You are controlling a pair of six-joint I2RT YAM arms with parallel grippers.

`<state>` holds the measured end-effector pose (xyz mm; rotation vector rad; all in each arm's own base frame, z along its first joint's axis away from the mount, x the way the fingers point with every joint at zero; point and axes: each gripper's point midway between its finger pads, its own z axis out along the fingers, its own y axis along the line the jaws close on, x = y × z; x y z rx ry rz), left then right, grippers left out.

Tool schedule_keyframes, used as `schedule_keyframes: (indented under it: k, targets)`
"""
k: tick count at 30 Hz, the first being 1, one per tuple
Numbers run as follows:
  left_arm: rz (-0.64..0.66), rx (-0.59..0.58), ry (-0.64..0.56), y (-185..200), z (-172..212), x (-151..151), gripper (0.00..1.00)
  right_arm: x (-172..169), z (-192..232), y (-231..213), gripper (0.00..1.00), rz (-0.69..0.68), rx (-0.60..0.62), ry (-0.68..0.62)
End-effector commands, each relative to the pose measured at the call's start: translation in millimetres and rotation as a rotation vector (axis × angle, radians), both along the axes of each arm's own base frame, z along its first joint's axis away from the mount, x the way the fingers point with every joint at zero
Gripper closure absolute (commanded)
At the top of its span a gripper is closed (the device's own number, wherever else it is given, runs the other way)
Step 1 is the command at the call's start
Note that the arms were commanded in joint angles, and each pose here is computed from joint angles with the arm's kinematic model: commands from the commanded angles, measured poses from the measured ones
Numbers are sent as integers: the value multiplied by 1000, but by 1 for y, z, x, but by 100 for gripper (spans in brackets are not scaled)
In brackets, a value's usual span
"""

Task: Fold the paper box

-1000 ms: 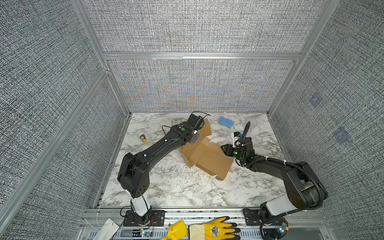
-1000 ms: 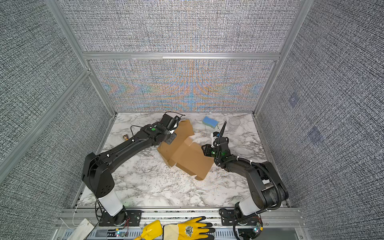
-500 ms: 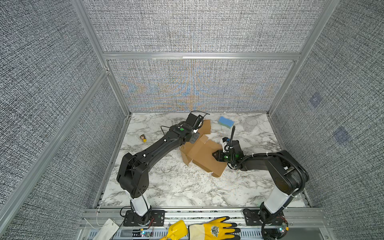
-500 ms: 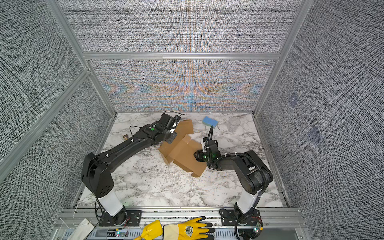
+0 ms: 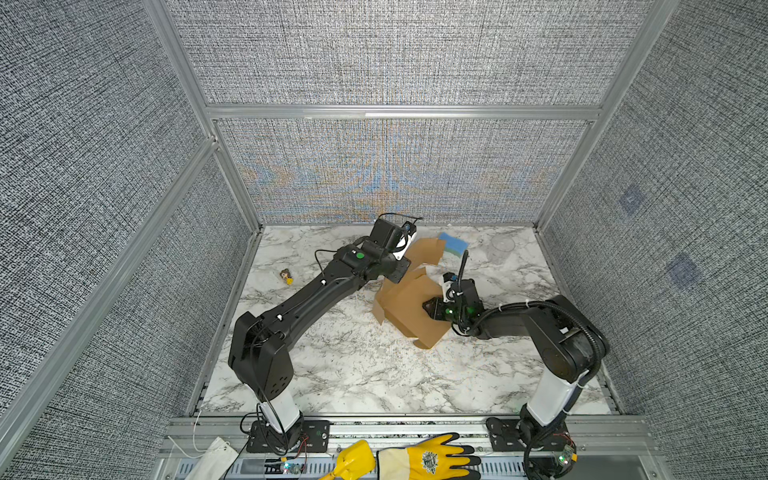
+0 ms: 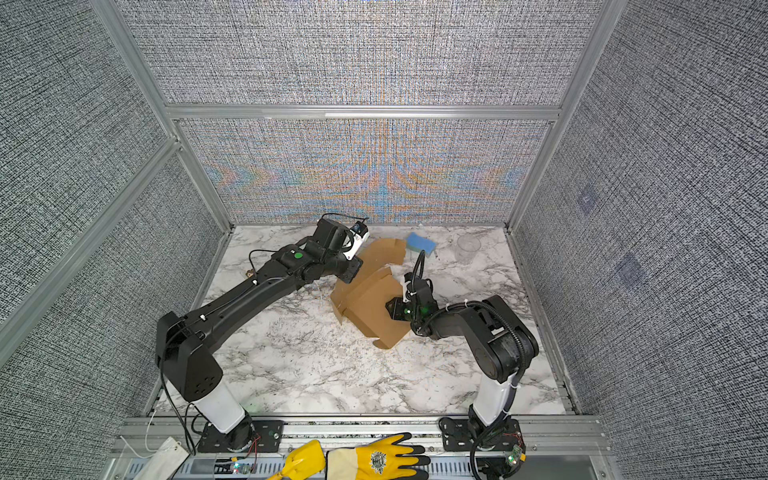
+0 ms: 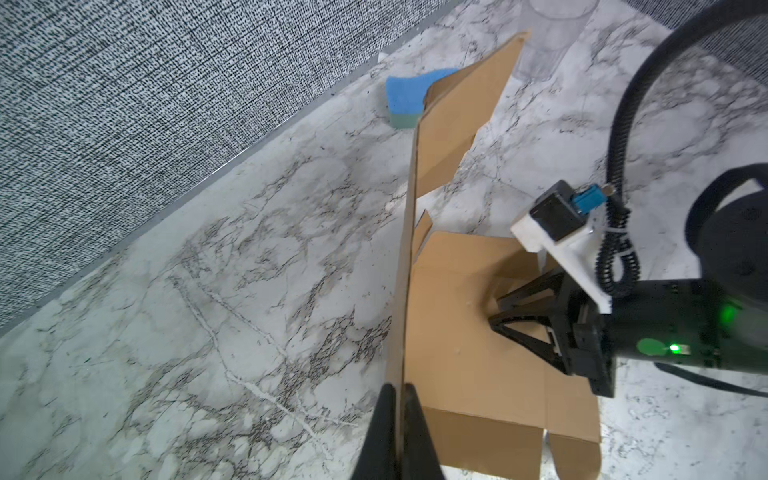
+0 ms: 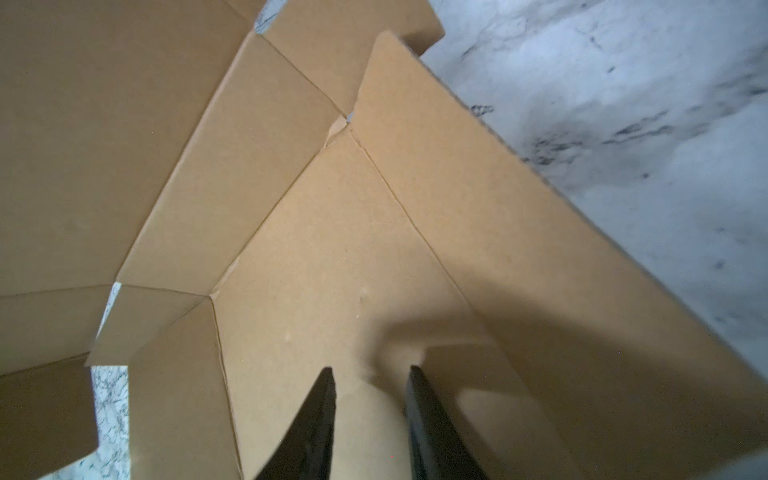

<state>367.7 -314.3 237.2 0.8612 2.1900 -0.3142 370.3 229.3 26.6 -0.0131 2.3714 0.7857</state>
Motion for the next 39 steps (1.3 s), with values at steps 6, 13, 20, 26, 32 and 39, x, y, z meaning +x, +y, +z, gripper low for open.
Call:
schedule_keyframes:
  k: [6, 13, 20, 26, 32, 39]
  targets:
    - [-35, -249, 66, -36, 13, -14, 100, -13, -25, -11, 68, -33, -56, 106]
    - [55, -166, 34, -16, -4, -6, 100, -13, -25, -11, 68, -32, -58, 103]
    - [181, -19, -56, 14, -9, 18, 100, -13, -26, -9, 68, -27, -66, 105]
    - [196, 61, -42, 25, -35, 30, 100, -11, -25, -5, 68, -18, -86, 101]
    - [196, 58, -16, 27, -48, 34, 100, -11, -27, -1, 68, -10, -99, 105]
    - [187, 33, 23, 24, -60, 28, 100, -10, -28, 3, 68, 1, -98, 112]
